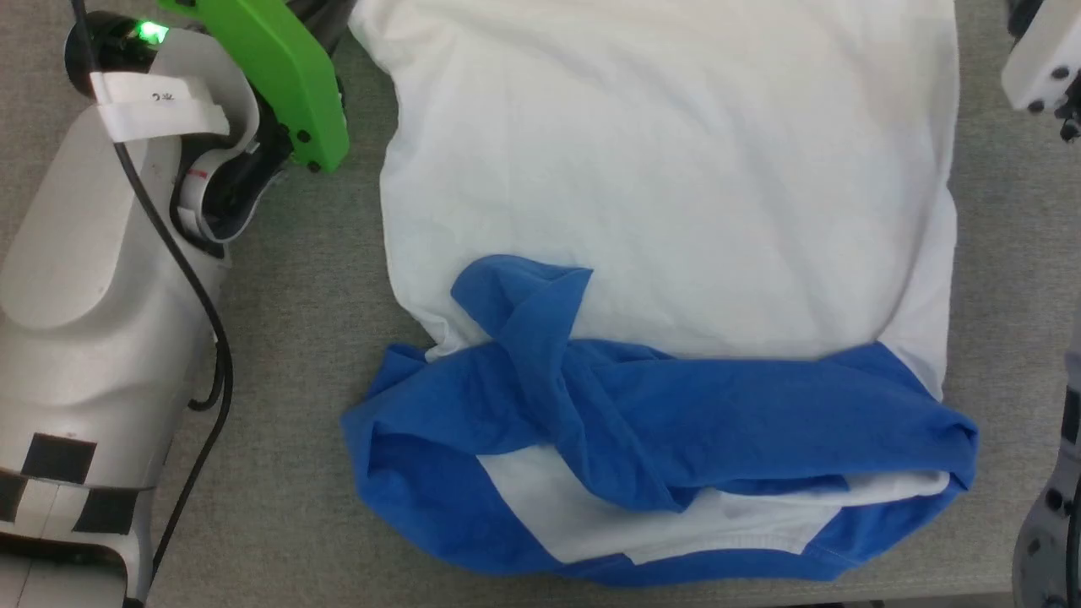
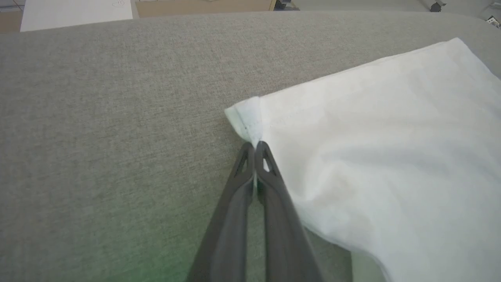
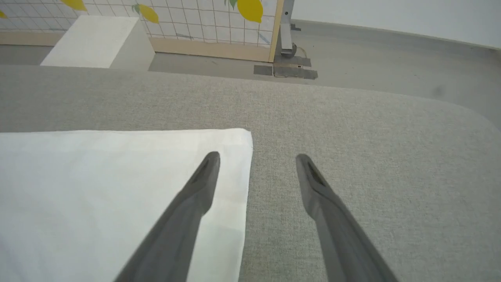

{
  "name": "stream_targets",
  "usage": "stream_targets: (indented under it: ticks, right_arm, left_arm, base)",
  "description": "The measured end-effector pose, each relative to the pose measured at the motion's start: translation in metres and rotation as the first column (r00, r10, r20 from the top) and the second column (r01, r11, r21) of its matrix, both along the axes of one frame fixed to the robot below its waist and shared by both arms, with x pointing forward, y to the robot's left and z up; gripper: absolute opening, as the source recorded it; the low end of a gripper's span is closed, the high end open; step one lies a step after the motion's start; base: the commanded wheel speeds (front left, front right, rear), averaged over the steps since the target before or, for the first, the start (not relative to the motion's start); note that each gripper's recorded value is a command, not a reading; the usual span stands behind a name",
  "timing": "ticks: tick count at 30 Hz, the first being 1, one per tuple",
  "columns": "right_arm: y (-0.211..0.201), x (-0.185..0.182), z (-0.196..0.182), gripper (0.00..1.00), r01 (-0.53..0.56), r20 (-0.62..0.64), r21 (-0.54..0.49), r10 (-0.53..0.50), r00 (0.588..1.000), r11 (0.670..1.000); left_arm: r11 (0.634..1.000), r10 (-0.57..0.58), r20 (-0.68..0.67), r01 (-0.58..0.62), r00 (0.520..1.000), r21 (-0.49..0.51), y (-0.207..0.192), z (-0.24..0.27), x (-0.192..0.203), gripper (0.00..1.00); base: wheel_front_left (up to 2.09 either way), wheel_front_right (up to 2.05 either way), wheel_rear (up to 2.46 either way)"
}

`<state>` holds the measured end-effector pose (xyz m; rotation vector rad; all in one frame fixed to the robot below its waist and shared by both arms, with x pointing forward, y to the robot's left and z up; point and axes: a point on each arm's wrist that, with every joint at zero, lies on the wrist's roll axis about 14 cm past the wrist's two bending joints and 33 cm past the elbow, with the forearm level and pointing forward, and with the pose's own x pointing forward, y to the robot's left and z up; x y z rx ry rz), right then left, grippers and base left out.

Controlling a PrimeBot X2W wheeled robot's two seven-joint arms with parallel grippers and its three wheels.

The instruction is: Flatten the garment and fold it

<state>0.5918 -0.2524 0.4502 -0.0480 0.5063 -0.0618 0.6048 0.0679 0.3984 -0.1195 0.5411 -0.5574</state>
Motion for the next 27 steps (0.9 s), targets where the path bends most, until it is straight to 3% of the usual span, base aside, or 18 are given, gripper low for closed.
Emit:
stream_targets:
  ticks: [8,20,21,22,23,27]
  right_arm:
    - [-0.002,0.018,-0.030,1.00,0.044,-0.129,0.007,-0.042,0.991,0.999]
    - [0.005,0.037,-0.077,0.98,0.064,-0.213,0.010,-0.061,0.975,0.998]
    - [0.008,0.037,-0.082,0.65,0.063,-0.221,0.019,-0.058,0.974,0.998]
    - [0.011,0.039,-0.084,0.23,0.060,-0.224,0.025,-0.053,0.973,0.998]
    - [0.013,0.042,-0.085,0.00,0.057,-0.222,0.028,-0.049,0.974,0.998]
    - [0.020,0.046,-0.085,0.00,0.050,-0.220,0.044,-0.039,0.975,0.998]
  left_arm:
    - [1.000,-0.015,-0.002,0.015,1.000,0.006,0.000,-0.008,0.000,0.00]
    - [1.000,-0.022,-0.003,0.022,1.000,-0.009,0.003,-0.017,0.004,0.00]
    - [1.000,-0.020,-0.003,0.020,1.000,-0.011,0.004,-0.018,0.004,0.00]
    - [1.000,-0.018,-0.002,0.018,1.000,-0.011,0.005,-0.019,0.004,0.00]
    - [1.000,-0.018,-0.003,0.018,1.000,-0.009,0.006,-0.020,0.004,0.00]
    - [1.000,-0.012,0.000,0.012,1.000,-0.009,0.009,-0.020,0.004,0.00]
  base:
    - [0.00,0.00,0.00]
    - [0.00,0.00,0.00]
    - [0.00,0.00,0.00]
    - [0.00,0.00,0.00]
    - [0.00,0.00,0.00]
    - [0.00,0.00,0.00]
